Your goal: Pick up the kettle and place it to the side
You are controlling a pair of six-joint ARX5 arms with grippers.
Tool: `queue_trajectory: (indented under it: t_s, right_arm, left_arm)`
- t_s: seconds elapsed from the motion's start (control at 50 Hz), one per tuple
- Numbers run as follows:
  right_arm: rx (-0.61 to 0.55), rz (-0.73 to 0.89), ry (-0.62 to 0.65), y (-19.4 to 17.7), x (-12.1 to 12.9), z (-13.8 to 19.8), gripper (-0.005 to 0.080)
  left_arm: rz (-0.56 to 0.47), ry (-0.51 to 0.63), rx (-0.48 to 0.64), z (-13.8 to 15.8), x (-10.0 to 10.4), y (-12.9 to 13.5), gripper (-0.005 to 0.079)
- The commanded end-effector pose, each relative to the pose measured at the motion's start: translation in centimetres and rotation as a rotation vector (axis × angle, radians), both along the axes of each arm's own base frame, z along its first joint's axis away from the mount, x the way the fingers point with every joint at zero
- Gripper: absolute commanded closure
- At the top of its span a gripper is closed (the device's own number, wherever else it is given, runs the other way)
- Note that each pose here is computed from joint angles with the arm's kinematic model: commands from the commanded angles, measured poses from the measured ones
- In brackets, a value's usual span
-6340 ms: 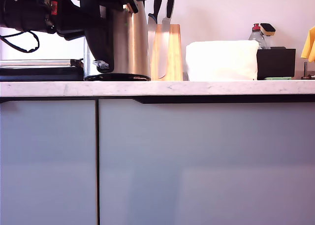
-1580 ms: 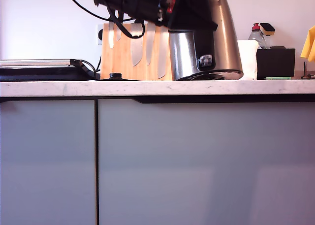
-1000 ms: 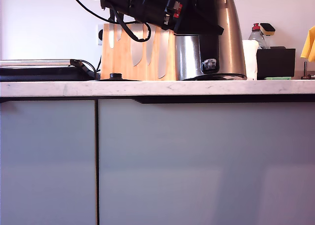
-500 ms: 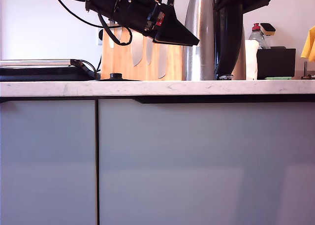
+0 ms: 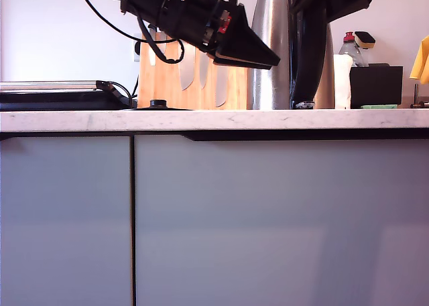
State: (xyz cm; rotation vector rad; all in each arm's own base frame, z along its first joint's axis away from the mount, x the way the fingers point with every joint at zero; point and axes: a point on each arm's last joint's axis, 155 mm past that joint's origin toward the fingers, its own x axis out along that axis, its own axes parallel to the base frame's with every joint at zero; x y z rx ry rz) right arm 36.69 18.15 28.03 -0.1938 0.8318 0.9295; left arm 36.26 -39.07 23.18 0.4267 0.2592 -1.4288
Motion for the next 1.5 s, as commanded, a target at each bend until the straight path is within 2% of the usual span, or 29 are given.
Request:
queue_trajectory:
  t_s: [0.0, 0.36, 0.5, 0.56, 0.6, 0.64, 0.7, 0.72, 0.74, 0.9, 0.98, 1.12, 1.22, 1.48]
  right_arm:
    - [0.001, 0.002, -0.003, 0.2, -0.3, 0.5, 0.0343]
    - [-0.062, -0.073, -0.050, -2.0, -1.3, 2.7, 0.0344]
    - [-0.064, -0.077, -0.048, -2.5, -2.8, 3.7, 0.0356]
    - [-0.067, -0.084, -0.041, -2.9, -3.4, 4.0, 0.0401]
    - [-0.068, -0.092, -0.040, -3.3, -3.7, 4.1, 0.0461]
    - [-0.067, -0.096, -0.041, -3.5, -3.9, 4.3, 0.0564]
    - [-0.064, -0.098, -0.054, -3.5, -4.2, 4.8, 0.0729]
    - [-0.060, -0.097, -0.059, -3.5, -4.3, 4.9, 0.0779]
    - [-0.057, -0.099, -0.062, -3.5, -4.3, 5.1, 0.0756]
    - [0.025, -0.081, -0.074, -2.3, -4.4, 6.4, 0.0752]
    - [0.065, -0.096, -0.081, -1.8, -3.8, 7.0, 0.0752]
    - [0.081, -0.139, -0.123, -2.0, -2.5, 7.9, 0.0753]
    - [0.042, -0.189, -0.156, -2.9, -1.6, 7.9, 0.0753]
    - [-0.051, -0.384, -0.255, -6.3, 0.5, 8.8, 0.0753]
  left_arm:
    - [0.003, -0.037, -0.028, 2.3, -0.3, 0.3, 0.0400]
    - [0.072, -0.070, -0.013, 5.1, -0.4, 2.7, 0.0401]
    - [0.109, -0.061, 0.005, 5.9, -0.6, 4.4, 0.0406]
    - [0.124, -0.056, 0.014, 6.4, -0.9, 5.2, 0.0421]
    - [0.134, -0.050, 0.022, 6.6, -1.1, 5.7, 0.0466]
    - [0.144, -0.043, 0.030, 6.9, -1.5, 6.3, 0.0550]
    - [0.161, -0.023, 0.048, 7.2, -2.1, 7.2, 0.0741]
    - [0.168, -0.018, 0.054, 7.3, -2.3, 7.6, 0.0779]
    - [0.173, -0.015, 0.058, 7.5, -2.5, 7.9, 0.0751]
    - [0.229, 0.079, 0.053, 8.7, -4.3, 9.7, 0.0766]
    - [0.271, 0.119, 0.046, 9.1, -4.5, 10.6, 0.0766]
    - [0.404, 0.172, 0.065, 8.5, -2.8, 12.6, 0.0755]
    - [0.484, 0.174, 0.081, 8.2, -1.6, 13.9, 0.0755]
    - [0.594, 0.171, 0.065, 8.4, 0.9, 16.9, 0.0755]
